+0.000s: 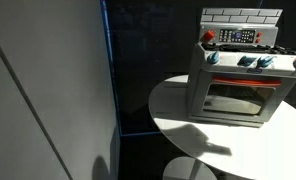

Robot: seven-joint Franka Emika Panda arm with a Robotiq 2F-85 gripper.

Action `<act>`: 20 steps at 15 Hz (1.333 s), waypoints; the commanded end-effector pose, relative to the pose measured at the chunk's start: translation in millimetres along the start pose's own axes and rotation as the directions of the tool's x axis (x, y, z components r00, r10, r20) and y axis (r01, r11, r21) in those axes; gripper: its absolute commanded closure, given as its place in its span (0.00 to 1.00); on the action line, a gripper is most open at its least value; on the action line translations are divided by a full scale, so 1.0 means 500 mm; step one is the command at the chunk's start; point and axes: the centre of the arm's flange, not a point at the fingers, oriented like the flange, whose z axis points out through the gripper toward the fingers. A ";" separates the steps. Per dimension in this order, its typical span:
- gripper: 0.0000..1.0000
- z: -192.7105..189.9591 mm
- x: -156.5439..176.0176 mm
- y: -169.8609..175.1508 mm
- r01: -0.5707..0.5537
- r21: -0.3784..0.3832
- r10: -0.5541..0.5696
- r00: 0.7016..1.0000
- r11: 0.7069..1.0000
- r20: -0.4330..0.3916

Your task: Press the top orange button to the right of the microwave control panel of the stove

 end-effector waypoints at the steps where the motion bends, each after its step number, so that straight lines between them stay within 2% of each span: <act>1: 0.00 -0.021 0.044 -0.001 -0.043 -0.014 0.042 0.996 0.999 -0.083; 5: 0.00 -0.026 0.057 0.002 -0.057 -0.008 0.055 0.989 0.998 -0.140; 16: 0.00 -0.012 0.041 0.004 -0.033 -0.002 0.032 0.992 0.999 -0.122; 20: 0.00 -0.024 0.064 0.000 -0.057 0.016 0.059 0.985 0.998 -0.161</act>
